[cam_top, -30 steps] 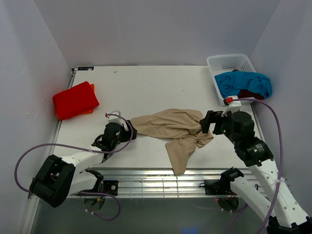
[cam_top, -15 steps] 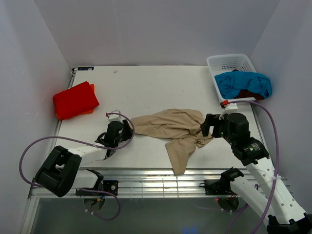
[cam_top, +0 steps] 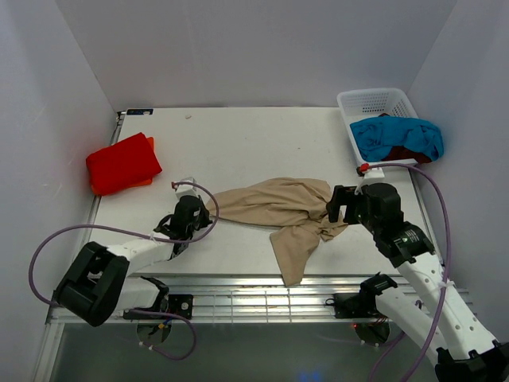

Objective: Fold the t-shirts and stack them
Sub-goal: Flatten the tshirt out

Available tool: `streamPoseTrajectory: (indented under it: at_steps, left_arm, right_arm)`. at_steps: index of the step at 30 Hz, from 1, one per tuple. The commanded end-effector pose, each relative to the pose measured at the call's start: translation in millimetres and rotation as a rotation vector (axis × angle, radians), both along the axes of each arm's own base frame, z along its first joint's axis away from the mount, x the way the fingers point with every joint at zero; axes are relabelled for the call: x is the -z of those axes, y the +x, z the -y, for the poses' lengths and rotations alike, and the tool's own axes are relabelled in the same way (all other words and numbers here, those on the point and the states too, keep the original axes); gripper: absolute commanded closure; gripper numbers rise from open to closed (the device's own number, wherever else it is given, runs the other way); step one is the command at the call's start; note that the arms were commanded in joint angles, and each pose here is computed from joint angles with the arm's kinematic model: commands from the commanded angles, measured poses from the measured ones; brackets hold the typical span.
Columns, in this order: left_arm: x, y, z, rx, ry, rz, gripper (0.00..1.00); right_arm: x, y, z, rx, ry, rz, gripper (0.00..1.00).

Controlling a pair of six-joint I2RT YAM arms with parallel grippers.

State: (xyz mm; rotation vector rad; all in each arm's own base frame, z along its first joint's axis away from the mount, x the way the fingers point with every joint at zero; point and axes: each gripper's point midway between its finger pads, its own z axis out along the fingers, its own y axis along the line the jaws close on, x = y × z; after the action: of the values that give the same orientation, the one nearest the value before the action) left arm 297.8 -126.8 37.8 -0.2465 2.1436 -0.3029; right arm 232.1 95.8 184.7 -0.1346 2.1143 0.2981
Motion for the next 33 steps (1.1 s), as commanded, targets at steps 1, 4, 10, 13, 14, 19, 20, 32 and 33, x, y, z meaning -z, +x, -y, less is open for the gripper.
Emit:
streamPoseTrajectory:
  at_steps: [1,4,10,13,14,19,20,32,33]
  left_arm:
    - [-35,9,-10,-0.072,0.005,0.072,1.0]
    - [-63,8,-26,-0.149,0.012,0.118,1.0]
    - [-146,3,-46,-0.216,0.001,0.262,1.0]
    - [-182,-1,-54,-0.253,-0.035,0.333,1.0]
    - [-190,-3,-57,-0.268,-0.045,0.348,1.0]
    - [-231,-11,-68,-0.323,-0.102,0.414,1.0]
    - [-241,-12,-69,-0.327,-0.116,0.436,1.0]
    - [-233,-10,-61,-0.289,-0.111,0.405,1.0]
    - [-232,-11,-61,-0.288,-0.109,0.402,1.0]
  right_arm:
    - [20,9,-7,-0.002,0.004,-0.034,0.08]
    - [40,8,-14,-0.016,0.027,-0.074,0.06]
    - [64,4,-20,-0.022,0.054,-0.137,0.05]
    - [67,3,-23,-0.029,0.064,-0.148,0.05]
    - [68,2,-24,-0.036,0.069,-0.151,0.05]
    - [73,-1,-32,-0.072,0.1,-0.156,0.05]
    - [72,2,-34,-0.072,0.107,-0.143,0.05]
    - [100,31,-69,-0.16,0.184,-0.157,0.15]
    - [98,35,-71,-0.162,0.187,-0.146,0.16]
